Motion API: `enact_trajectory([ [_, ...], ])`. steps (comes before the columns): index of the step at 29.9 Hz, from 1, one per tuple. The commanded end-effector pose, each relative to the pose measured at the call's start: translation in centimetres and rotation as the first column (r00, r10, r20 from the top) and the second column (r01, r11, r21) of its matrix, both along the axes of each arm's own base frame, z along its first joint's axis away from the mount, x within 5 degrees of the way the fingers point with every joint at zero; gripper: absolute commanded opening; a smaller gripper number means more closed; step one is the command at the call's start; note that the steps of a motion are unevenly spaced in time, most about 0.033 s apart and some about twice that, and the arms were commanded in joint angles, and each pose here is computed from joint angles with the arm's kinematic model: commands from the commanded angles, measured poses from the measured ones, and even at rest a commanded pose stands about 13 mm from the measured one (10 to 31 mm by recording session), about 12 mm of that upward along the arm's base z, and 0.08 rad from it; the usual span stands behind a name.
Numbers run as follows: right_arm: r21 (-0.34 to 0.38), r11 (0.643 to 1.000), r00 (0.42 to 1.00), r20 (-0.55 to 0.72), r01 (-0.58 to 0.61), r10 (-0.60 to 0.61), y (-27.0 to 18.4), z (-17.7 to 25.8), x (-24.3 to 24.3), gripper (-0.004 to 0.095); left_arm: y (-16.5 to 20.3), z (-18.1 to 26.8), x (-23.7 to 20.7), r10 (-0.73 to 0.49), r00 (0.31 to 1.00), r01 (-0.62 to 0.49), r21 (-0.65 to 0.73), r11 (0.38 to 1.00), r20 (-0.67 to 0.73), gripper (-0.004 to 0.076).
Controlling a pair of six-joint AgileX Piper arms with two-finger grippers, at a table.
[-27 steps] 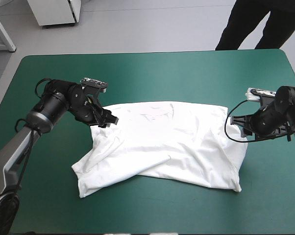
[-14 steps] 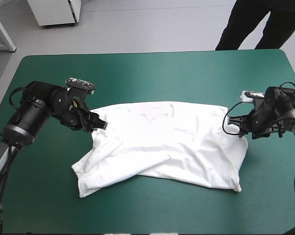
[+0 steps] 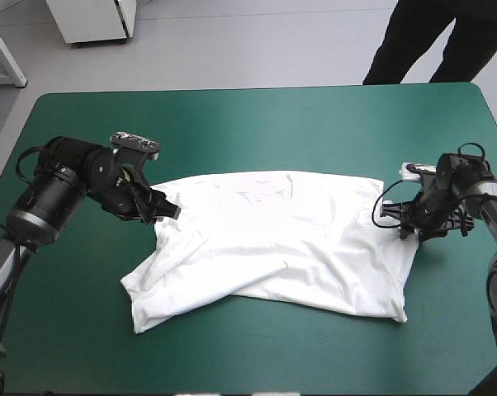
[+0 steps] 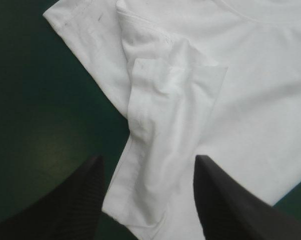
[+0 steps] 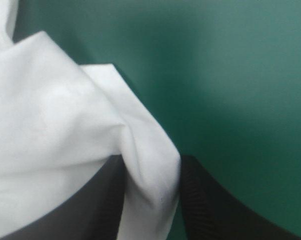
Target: Fold the cloth
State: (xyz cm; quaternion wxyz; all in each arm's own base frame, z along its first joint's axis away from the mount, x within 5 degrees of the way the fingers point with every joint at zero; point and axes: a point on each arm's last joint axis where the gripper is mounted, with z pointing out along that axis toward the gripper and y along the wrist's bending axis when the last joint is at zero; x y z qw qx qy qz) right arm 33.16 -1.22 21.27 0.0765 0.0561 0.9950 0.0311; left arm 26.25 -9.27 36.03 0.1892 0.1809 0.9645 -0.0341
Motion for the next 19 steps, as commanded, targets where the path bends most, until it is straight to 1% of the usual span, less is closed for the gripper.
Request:
enact_trajectory([
  [1,0.01,1.0,1.0,0.019,0.007,-0.007,-0.2,0.8,-0.5,0.0128,0.3,1.6,-0.9,0.01,0.999,-0.009,-0.027,1.0,0.038,0.0368],
  [2,0.01,1.0,1.0,0.021,0.006,-0.007,-0.1,0.9,-0.6,0.0044,0.2,1.6,-0.9,0.004,0.999,-0.003,-0.026,1.0,0.039,0.0363],
  [3,0.009,1.0,1.0,0.027,0.006,-0.007,-0.1,1.1,-0.7,-0.002,0.2,1.6,-0.9,0.004,0.999,-0.003,-0.026,1.0,0.039,0.0356],
  [6,0.009,1.0,0.998,0.069,-0.015,0.014,0.3,2.3,-1.0,-0.0014,0.2,1.7,-0.9,0.004,0.999,-0.003,-0.033,0.999,0.038,0.0334],
  [9,0.019,0.998,0.99,0.127,-0.066,0.063,1.4,4.0,-1.6,-0.0014,0.1,1.7,-0.8,0.004,0.999,-0.002,-0.041,0.999,0.048,0.0307],
  [16,0.108,0.98,0.946,0.298,-0.165,0.126,5.5,7.6,-2.9,-0.0014,0.0,1.8,-0.7,0.004,0.998,-0.001,-0.053,0.999,0.06,0.0257],
  [19,0.137,0.965,0.93,0.327,-0.223,0.168,7.7,8.2,-3.3,-0.0014,0.0,1.8,-0.7,0.004,0.998,-0.001,-0.053,0.999,0.06,0.0241],
])
